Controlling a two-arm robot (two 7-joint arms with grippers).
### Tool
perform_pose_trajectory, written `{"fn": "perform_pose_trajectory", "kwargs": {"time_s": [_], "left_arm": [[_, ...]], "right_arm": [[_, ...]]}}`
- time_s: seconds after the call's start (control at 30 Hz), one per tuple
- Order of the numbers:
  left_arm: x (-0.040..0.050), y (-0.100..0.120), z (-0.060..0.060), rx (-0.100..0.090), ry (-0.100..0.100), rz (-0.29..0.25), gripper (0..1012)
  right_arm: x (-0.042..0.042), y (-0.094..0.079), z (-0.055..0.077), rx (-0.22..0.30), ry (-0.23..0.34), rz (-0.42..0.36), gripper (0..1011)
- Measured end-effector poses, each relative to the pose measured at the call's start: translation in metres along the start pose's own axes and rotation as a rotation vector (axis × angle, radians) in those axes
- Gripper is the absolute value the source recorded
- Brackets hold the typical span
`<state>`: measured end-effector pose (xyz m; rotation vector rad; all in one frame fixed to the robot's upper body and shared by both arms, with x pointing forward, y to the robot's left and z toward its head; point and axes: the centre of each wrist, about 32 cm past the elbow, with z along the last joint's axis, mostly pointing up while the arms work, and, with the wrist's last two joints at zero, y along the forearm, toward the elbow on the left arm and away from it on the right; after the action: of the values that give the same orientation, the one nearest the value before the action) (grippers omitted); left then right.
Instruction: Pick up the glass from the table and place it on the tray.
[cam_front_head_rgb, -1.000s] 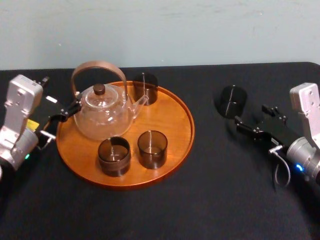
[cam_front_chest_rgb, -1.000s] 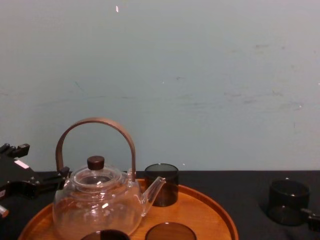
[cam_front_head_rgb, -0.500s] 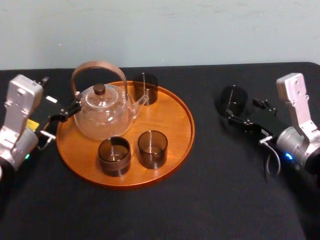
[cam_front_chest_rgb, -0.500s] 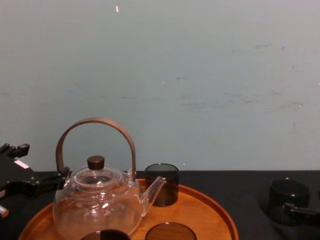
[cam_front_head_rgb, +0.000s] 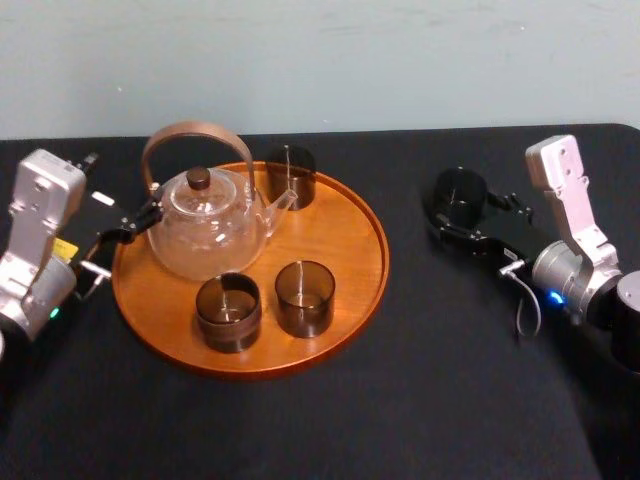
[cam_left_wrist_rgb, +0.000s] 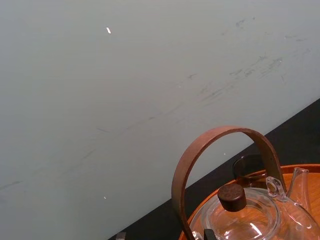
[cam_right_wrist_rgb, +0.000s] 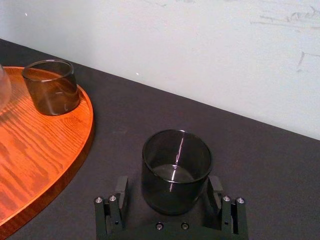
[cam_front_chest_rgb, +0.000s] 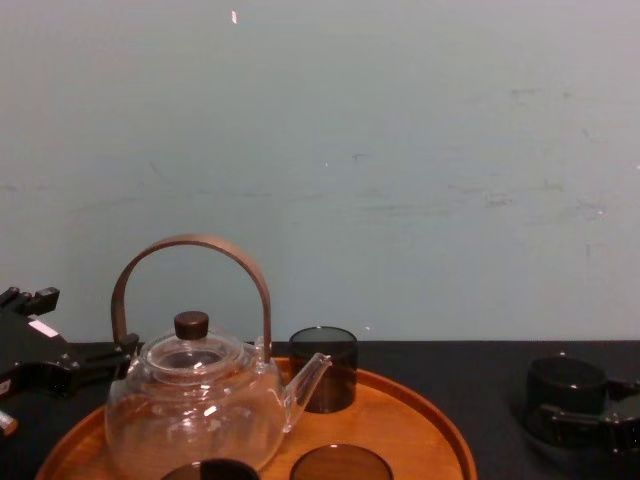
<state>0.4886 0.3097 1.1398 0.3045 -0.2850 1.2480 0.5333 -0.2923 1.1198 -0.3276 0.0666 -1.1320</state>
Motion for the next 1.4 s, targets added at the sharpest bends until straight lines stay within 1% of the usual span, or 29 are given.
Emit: {"fn": "perform_pose_trajectory", "kwargs": {"time_s": [0.27,0.53,1.1,1.4], "left_arm": [[0.0000,0.000,0.000,0.000,0.000,0.000,1009],[0.0000,0.000,0.000,0.000,0.000,0.000,1010],[0.0000,0.000,0.000,0.000,0.000,0.000,1009],[0.0000,0.000,0.000,0.000,0.000,0.000,1010]], "right_arm": [[0.0034,0.006,0.001,-0.007,0.000,-0.009,1002],[0.0072,0.013,0.006,0.000,-0.001,-0.019,1002],[0.0086,0.030,0.011,0.007,-0.009,-0.013,1002],[0.0085,0.032,0.012,0.008,-0.012,-0.008,1002]]}}
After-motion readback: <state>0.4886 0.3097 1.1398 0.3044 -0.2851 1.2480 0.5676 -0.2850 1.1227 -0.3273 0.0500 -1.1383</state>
